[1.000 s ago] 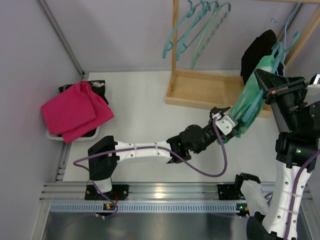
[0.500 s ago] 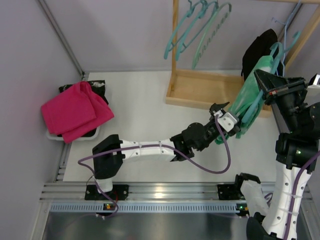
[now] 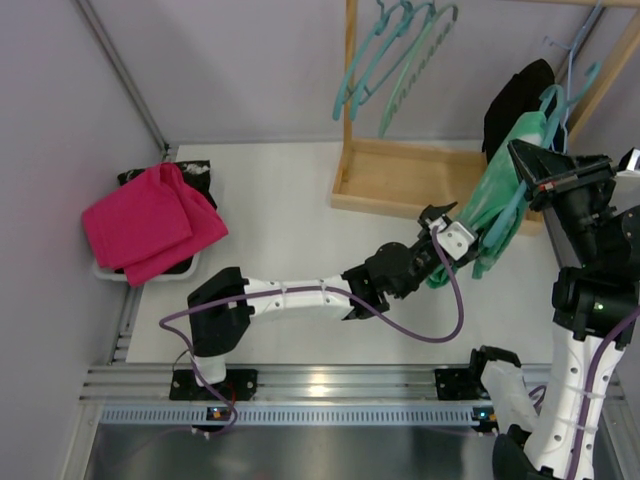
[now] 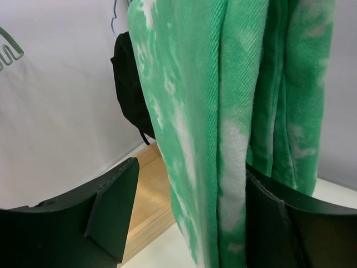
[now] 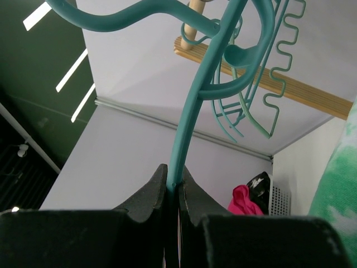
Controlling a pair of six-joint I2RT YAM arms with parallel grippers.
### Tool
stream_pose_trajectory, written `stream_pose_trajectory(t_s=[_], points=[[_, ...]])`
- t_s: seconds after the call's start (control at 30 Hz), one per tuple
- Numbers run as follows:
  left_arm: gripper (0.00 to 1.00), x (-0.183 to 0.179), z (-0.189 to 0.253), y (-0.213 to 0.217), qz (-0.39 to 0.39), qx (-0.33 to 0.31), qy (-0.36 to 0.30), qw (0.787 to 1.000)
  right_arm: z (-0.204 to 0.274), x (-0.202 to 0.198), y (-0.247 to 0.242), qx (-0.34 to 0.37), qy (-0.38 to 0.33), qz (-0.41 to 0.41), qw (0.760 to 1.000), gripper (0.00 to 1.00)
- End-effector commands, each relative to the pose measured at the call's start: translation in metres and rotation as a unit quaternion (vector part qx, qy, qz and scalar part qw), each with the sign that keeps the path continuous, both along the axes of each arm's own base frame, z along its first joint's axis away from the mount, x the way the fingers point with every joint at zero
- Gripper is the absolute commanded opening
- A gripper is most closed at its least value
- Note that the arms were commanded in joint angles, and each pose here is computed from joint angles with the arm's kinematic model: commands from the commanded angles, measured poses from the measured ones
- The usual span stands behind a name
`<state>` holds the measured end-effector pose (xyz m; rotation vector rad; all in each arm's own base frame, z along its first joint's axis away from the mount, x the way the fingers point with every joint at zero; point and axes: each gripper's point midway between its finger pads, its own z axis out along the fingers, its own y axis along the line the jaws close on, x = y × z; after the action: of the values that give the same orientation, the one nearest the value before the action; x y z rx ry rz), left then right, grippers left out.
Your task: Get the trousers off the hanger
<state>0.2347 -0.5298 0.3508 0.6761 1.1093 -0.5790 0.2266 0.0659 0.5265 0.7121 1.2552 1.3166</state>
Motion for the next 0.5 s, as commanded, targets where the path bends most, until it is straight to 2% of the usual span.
stream_pose_trajectory(t_s=[0.0,0.03,0.13,0.2,0.3,0.47], points=[[0.71,0.007,0.042,0.012,0.017,-0.061,-0.011,0.998,0.069,-0.052,0.018,-0.031,-0.136,0.018,0.990,0.00],[0.71,0.011,0.041,0.012,0.019,-0.059,-0.009,0.998,0.071,-0.054,0.019,-0.032,-0.138,0.018,0.990,0.00],[0.52,0.016,0.045,0.012,0.019,-0.061,-0.012,0.998,0.071,-0.054,0.020,-0.033,-0.134,0.020,0.990,0.00],[0.24,0.017,0.052,0.015,0.021,-0.067,-0.013,0.997,0.072,-0.055,0.020,-0.035,-0.135,0.021,0.990,0.00],[0.00,0.023,0.063,0.023,0.035,-0.078,-0.015,0.996,0.066,-0.050,0.019,-0.037,-0.129,0.021,0.991,0.00],[0.00,0.019,0.104,0.050,0.045,-0.104,-0.027,0.993,0.024,-0.021,0.014,-0.050,-0.084,0.021,0.995,0.00]])
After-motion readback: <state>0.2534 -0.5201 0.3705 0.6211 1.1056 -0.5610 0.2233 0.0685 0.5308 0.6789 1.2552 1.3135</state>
